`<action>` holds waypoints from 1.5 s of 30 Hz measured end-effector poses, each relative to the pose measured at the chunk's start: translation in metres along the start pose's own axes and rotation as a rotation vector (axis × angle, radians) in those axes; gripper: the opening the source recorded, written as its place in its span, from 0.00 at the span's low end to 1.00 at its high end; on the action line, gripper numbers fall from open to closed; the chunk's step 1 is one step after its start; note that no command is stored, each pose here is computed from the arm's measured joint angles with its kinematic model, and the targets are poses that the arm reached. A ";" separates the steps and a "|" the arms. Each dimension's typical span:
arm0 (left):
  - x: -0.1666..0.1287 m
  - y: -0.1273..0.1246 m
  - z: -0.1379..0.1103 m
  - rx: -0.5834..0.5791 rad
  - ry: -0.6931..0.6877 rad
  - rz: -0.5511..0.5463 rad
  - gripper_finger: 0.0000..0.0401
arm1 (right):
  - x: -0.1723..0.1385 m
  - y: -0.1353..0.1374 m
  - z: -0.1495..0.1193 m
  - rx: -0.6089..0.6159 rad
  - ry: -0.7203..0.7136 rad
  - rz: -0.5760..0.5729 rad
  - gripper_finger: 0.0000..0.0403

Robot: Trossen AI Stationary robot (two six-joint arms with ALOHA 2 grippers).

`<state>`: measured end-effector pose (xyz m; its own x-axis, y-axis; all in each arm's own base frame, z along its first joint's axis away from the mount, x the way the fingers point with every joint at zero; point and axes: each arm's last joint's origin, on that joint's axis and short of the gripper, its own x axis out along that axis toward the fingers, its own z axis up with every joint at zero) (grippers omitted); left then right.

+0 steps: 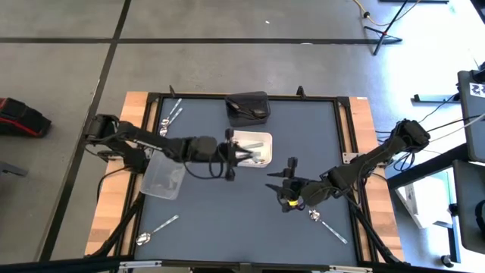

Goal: Sort silverware by color (type)
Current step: Put the blue spoon into the white bin, then put the white green spoon into the transparent bin

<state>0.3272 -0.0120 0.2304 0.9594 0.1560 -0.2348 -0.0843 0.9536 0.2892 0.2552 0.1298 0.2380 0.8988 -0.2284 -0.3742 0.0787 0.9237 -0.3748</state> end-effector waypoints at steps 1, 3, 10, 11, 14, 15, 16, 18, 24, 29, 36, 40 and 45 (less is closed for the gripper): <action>0.003 0.005 -0.003 0.007 0.004 0.007 0.14 | 0.001 -0.002 0.000 0.003 0.002 -0.007 0.39; 0.009 0.012 -0.013 0.022 0.042 0.005 0.14 | 0.005 -0.006 0.000 0.010 0.007 -0.022 0.39; 0.032 0.025 -0.052 0.018 0.182 0.030 0.14 | 0.015 -0.020 -0.004 0.023 0.046 -0.018 0.39; 0.034 0.027 -0.058 -0.002 0.200 0.036 0.14 | 0.016 -0.020 -0.005 0.023 0.051 -0.011 0.39; 0.038 0.028 -0.068 -0.057 0.239 0.051 0.15 | 0.019 -0.024 -0.006 0.028 0.058 -0.002 0.39; 0.039 0.029 -0.069 -0.065 0.243 0.053 0.15 | 0.019 -0.024 -0.006 0.030 0.059 0.003 0.39; 0.039 0.029 -0.069 -0.066 0.243 0.054 0.16 | 0.020 -0.025 -0.006 0.031 0.060 0.005 0.39; 0.039 0.029 -0.070 -0.068 0.245 0.053 0.20 | 0.020 -0.025 -0.006 0.031 0.061 0.005 0.39; 0.028 0.016 -0.057 -0.052 0.264 0.007 0.34 | 0.019 -0.024 -0.006 0.028 0.062 0.008 0.39; -0.004 -0.006 -0.020 -0.073 0.362 -0.053 0.38 | 0.019 -0.023 -0.007 0.037 0.062 0.056 0.39; -0.063 -0.058 0.006 -0.179 0.625 -0.212 0.38 | 0.018 -0.018 -0.001 0.060 0.003 0.235 0.39; -0.092 -0.094 0.005 -0.255 0.741 -0.254 0.38 | 0.016 -0.012 0.002 0.041 -0.045 0.384 0.39; -0.125 -0.130 0.003 -0.417 0.829 -0.241 0.38 | 0.014 -0.009 0.006 0.045 -0.078 0.407 0.39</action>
<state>0.2191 -0.1561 0.2254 0.4813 -0.0761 -0.8733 -0.1522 0.9739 -0.1687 0.2693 0.1201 0.2410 0.8904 0.1806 -0.4179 -0.2724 0.9468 -0.1714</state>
